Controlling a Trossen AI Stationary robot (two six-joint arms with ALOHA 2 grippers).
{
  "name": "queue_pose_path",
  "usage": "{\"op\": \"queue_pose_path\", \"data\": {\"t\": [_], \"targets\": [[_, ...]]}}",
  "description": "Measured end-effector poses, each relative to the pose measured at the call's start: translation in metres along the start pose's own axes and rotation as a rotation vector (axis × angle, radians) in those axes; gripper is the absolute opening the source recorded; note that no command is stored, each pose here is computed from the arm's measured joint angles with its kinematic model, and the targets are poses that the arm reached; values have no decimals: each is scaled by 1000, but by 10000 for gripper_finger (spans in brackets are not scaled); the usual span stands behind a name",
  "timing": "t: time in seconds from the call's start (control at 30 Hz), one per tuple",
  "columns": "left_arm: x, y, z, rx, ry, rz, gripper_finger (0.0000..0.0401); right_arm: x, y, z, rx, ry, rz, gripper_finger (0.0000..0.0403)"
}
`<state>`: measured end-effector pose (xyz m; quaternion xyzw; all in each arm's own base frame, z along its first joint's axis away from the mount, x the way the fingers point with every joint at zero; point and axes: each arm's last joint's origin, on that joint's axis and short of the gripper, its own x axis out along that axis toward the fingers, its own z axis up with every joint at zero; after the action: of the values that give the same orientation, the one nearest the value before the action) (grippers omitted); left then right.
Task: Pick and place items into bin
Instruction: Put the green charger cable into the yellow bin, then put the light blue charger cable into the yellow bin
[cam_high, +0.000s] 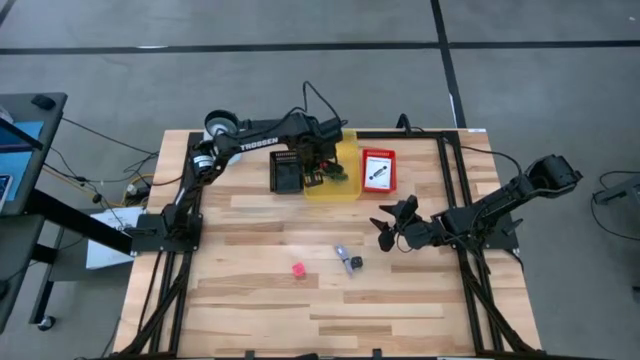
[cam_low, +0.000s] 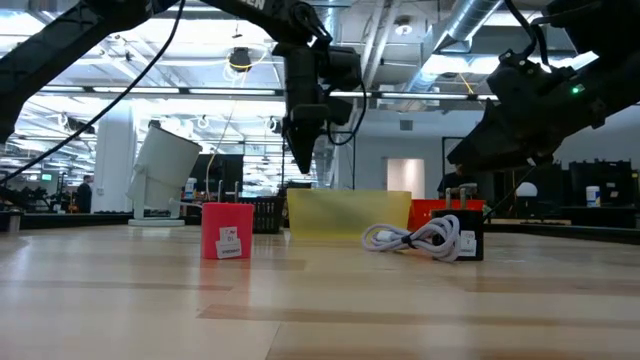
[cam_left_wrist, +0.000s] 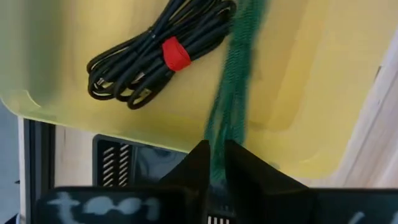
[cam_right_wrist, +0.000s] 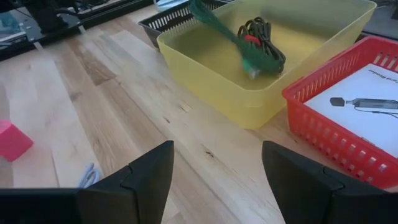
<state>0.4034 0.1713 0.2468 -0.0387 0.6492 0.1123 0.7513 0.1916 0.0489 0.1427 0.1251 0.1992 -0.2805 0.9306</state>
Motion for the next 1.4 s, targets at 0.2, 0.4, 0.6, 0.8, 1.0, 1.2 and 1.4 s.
{"op": "queue_pose_path", "data": {"t": [0.2, 0.4, 0.6, 0.8, 1.0, 1.2, 1.4], "targets": [[-3, 1, 4, 0, -42, 12, 40, 0, 0, 0, 0, 0, 0, 240], [-9, 2, 10, 4, -93, 26, 40, 0, 0, 0, 5, 0, 0, 240], [-12, -13, 12, 209, -112, -63, 41, 0, 0, 0, 5, 0, -1, 240], [-16, -57, 16, 458, -184, -284, 41, 0, 0, 0, 5, 0, -1, 240], [-21, -109, 8, 778, -153, -356, 41, 0, 0, 0, 24, 0, 0, 240], [-40, -126, -18, 770, 20, -447, 41, 0, 1, 1, 124, -7, 5, 240], [-73, -115, -29, 413, -5, -421, 41, 1, 6, 7, 206, -66, 41, 240]]}}
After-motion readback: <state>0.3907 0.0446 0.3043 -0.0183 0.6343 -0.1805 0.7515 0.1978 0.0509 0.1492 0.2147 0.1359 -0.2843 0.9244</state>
